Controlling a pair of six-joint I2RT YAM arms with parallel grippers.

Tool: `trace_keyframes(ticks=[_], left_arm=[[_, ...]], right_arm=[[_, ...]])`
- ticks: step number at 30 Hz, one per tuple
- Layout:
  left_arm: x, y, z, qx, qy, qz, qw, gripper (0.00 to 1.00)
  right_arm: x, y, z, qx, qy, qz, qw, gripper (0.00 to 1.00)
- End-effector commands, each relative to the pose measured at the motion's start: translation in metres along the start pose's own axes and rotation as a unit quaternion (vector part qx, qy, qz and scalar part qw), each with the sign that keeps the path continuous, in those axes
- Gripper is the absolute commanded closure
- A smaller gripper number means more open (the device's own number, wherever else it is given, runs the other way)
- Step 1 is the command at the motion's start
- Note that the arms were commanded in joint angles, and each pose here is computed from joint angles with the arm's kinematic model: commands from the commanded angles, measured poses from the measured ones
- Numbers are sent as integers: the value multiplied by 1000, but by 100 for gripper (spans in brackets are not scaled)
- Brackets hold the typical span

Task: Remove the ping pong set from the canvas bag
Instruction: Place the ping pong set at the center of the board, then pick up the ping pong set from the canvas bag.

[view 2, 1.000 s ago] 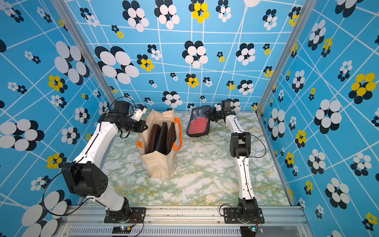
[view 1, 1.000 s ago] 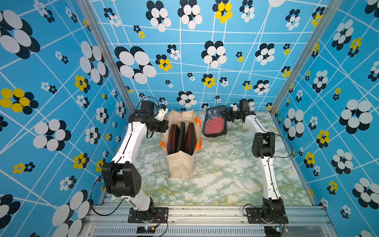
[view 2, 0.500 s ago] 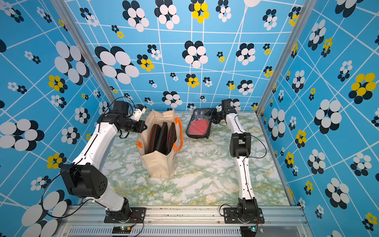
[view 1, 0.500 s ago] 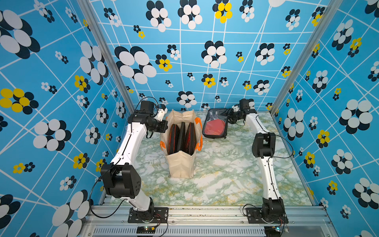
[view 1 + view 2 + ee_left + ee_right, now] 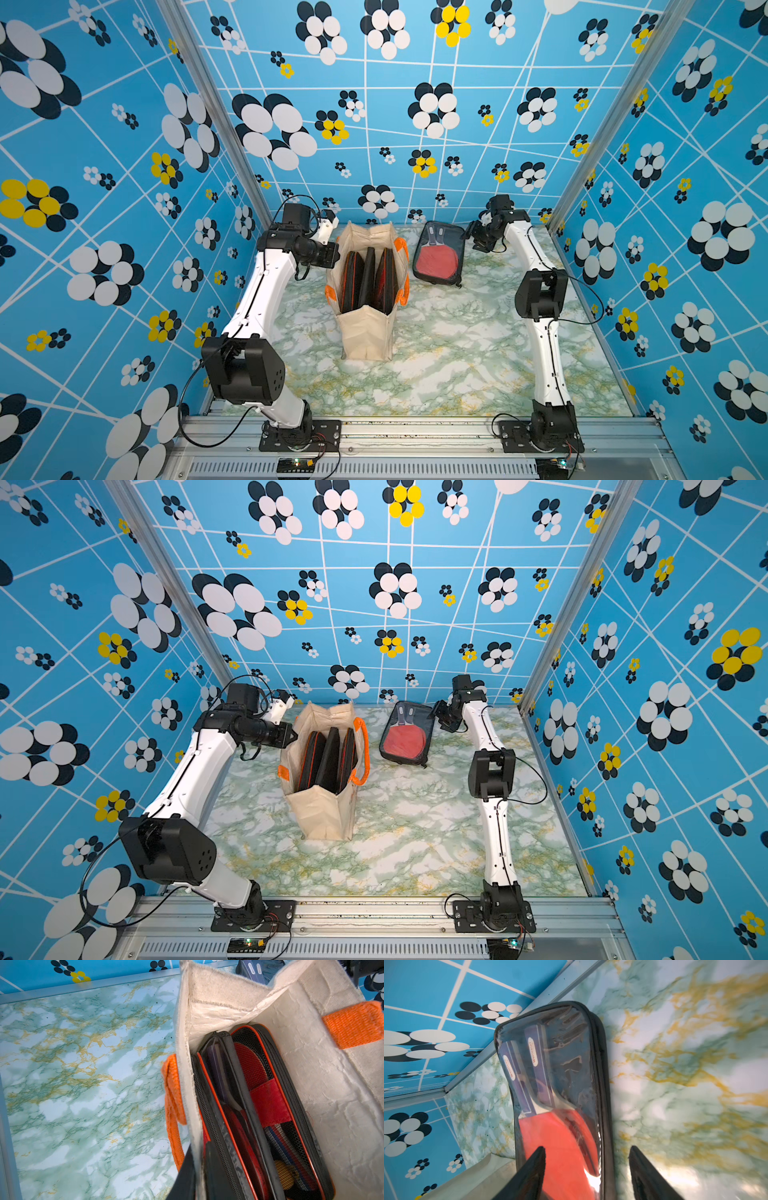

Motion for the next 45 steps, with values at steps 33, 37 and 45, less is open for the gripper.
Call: trace_keyframes(ticks=[33,37,45], left_arm=[[-19,-5,2,-6,15,45,999,100],[-24,-8,-2,-16,17,52,998,100],[-33,-15,-10,-30,27,60,997,100]], right_arm=[[219,-195,286,-15,-308,-177,935,35],[222,-179,308,10,-320,-175,931,37],[224,-147,332,44,-317,-164,933,43]])
Point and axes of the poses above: each gripper's point midway between its finger pads, its own y axis out along the fingers, its own x axis along the line the jaws close on, z = x × y, the point moved 6 cm from there along -y, back along the fingers, and after that the axes turned 15 degrees about y, right-handed, at the moved point
